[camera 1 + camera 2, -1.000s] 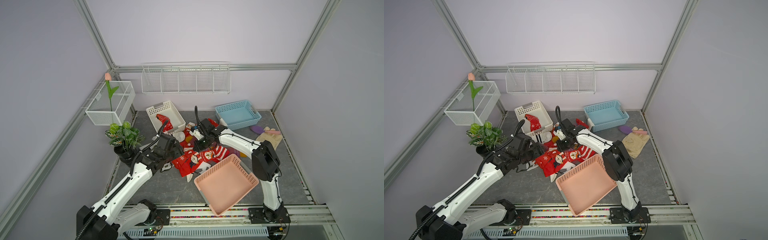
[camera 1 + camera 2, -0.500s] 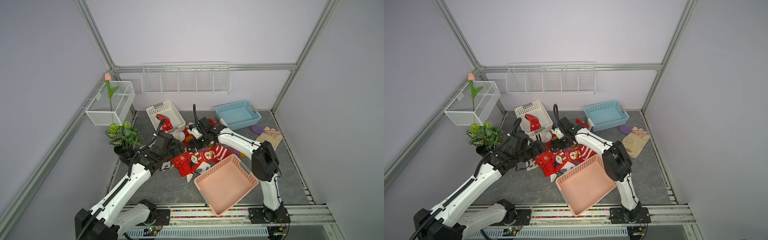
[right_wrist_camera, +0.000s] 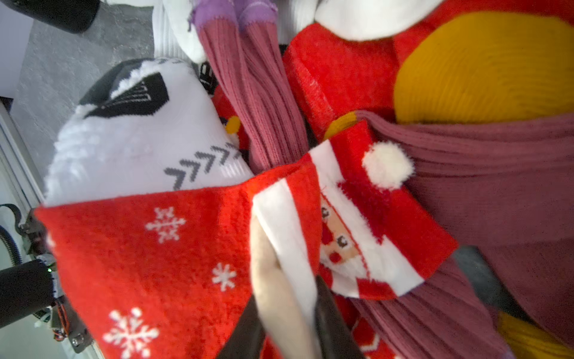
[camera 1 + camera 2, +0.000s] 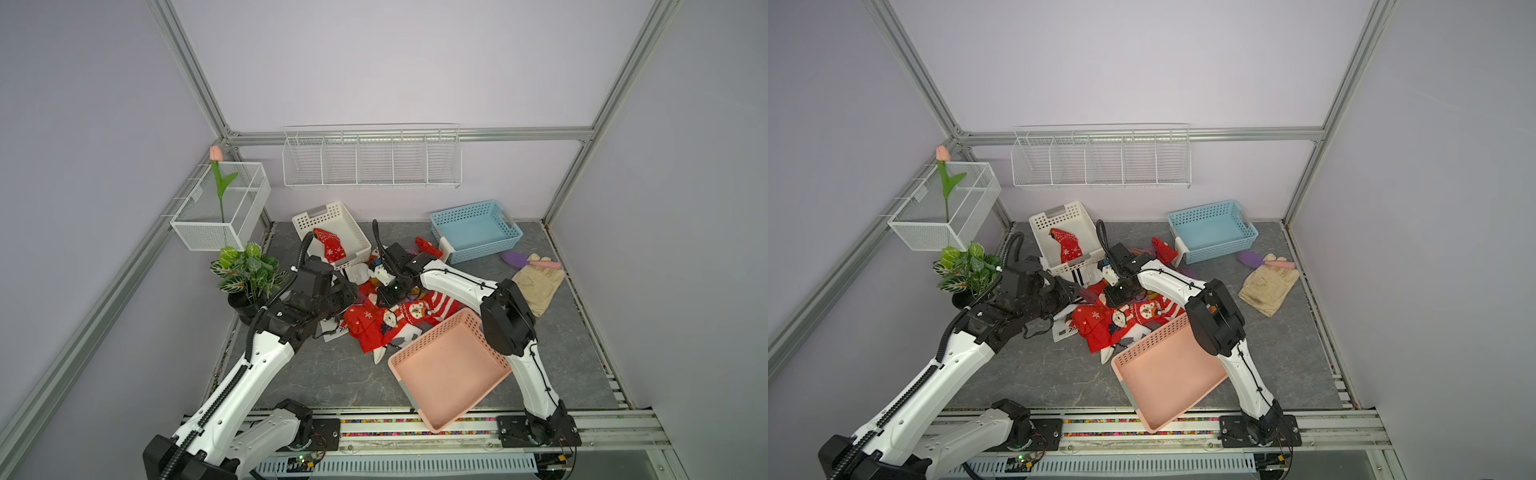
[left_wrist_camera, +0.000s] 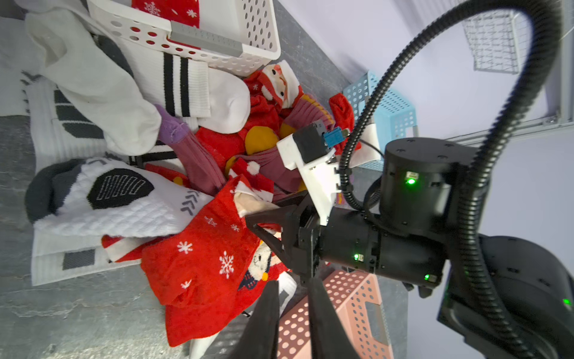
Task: Sort the socks into the basket by color
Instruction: Pick up the sock from the center of the board.
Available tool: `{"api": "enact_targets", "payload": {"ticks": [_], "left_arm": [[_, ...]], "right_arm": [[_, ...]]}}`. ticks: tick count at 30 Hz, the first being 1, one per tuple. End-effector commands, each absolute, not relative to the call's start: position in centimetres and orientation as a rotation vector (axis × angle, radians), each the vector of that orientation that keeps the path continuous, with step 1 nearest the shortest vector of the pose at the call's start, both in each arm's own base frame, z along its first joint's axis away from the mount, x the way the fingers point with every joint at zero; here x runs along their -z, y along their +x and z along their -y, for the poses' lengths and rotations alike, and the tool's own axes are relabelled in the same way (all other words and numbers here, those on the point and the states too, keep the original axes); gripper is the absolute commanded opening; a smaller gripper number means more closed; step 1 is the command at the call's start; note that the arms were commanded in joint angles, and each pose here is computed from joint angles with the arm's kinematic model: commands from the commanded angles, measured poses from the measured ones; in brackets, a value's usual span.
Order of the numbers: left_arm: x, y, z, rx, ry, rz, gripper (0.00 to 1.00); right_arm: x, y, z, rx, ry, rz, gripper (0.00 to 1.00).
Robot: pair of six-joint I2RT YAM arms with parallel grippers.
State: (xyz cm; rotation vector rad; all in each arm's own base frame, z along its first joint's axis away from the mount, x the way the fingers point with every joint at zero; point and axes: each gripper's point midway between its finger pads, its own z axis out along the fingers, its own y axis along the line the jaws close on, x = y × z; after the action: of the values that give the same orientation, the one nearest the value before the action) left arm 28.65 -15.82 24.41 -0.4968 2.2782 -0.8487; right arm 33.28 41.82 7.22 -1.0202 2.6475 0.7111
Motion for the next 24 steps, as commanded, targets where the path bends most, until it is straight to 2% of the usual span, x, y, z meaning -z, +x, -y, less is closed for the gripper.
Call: {"api": "enact_targets", "payload": {"ticks": [1,9,21,24], "left_arm": [[-28.4,28.9,16.6,0.977,-0.484,-2.189,0.00],[-30.4,28.8,17.0,1.066,-0.488,-2.138,0.00],[-33.2,29.2,17.5,1.229,-0.514,-2.000,0.00],[-33.6,29.2,18.2,1.282,-0.475,-1.989,0.18]], "right_arm": [[-10.3,32.8,-41.8,-0.729,-1.025,-2.598,0.07],[-15.1,32.8,-41.2,-0.741,-0.989,-2.503,0.07],[-25.1,31.1,-39.6,-0.993,-0.884,-2.313,0.07],[-26.7,30.4,-39.5,-1.041,-0.879,-2.281,0.07]]}}
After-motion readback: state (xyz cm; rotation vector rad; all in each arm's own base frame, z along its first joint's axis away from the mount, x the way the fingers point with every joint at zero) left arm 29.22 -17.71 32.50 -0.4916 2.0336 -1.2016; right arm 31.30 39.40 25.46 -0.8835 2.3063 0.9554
